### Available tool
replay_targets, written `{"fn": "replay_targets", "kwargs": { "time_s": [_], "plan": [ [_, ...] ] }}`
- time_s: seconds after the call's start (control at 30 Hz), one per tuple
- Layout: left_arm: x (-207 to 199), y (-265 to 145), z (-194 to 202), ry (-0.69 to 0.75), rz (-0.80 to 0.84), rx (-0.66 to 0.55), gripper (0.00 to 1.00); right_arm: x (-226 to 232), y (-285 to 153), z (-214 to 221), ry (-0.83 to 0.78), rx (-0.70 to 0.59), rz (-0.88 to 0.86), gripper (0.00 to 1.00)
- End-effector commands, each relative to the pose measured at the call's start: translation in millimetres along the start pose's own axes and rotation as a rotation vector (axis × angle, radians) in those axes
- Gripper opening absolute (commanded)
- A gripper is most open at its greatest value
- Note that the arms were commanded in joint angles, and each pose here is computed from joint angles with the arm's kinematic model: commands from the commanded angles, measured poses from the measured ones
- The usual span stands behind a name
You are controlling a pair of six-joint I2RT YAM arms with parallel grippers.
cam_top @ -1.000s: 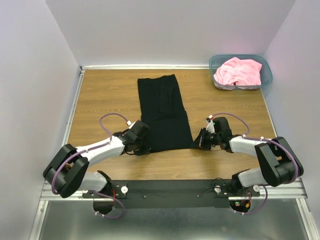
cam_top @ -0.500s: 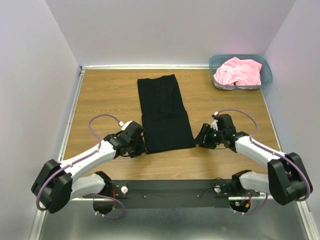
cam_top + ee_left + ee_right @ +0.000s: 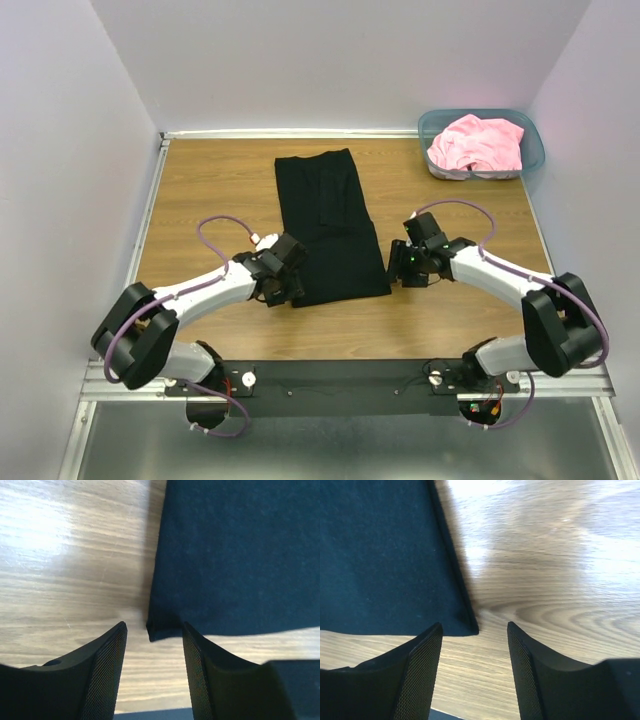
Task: Fold and stack the t-shirts
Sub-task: Fold the tshirt
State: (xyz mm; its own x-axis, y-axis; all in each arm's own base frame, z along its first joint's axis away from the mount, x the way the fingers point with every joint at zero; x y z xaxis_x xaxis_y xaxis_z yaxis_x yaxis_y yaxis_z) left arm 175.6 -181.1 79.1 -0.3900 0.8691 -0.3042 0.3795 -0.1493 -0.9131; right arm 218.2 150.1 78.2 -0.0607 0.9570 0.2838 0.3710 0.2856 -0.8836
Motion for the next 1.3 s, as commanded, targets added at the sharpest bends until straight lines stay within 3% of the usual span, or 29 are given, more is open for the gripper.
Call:
{"fn": "replay_targets", "kwargs": {
  "time_s": [0.0, 0.33, 0.73, 0.9, 0.93, 1.03, 1.27],
  "plan": [
    [-1.6, 4.0, -7.7, 0.025, -0.041, -0.063, 0.56, 0.3, 3.4, 5.2, -0.061, 0.042, 0.087, 0.62],
    [0.3, 9.9, -4.9, 0.038, -0.065, -0.055, 0.56, 0.5, 23.3, 19.4, -0.124, 0.111, 0.186, 0.62],
    [1.1, 11.0, -3.1, 0.045, -0.079, -0.053, 0.56, -10.4, 41.2, 58.6, -0.224, 0.250, 0.371, 0.55],
    [0.1, 11.7, -1.1, 0.047, -0.078, -0.046, 0.56, -17.8, 42.5, 71.2, -0.231, 0.298, 0.385, 0.35],
    [-1.8, 11.1, -1.8, 0.046, -0.072, -0.046, 0.56, -19.1, 42.7, 73.3, -0.232, 0.309, 0.385, 0.21],
    [-5.1, 10.2, -1.9, 0.050, -0.065, -0.047, 0.56, -18.2, 44.2, 74.2, -0.240, 0.320, 0.378, 0.03],
    [-3.9, 12.4, 3.8, 0.063, -0.079, -0.030, 0.56, -15.0, 42.8, 68.5, -0.249, 0.294, 0.375, 0.01]
  ]
}}
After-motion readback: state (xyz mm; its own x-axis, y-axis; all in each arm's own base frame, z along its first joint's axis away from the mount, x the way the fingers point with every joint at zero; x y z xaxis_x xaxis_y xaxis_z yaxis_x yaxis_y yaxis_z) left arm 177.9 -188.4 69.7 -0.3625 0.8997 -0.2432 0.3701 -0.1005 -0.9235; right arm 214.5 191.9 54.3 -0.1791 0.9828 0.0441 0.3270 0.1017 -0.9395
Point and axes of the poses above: each gripper's point midway between its finger pads, its own y axis out along the fingers, its own x axis along the line the jaws close on, z = x × y, the point moved 5 cm from there along -y, back along the fingers, and after that the axes turned 8 degrees about -y, right-handed, at the moved point
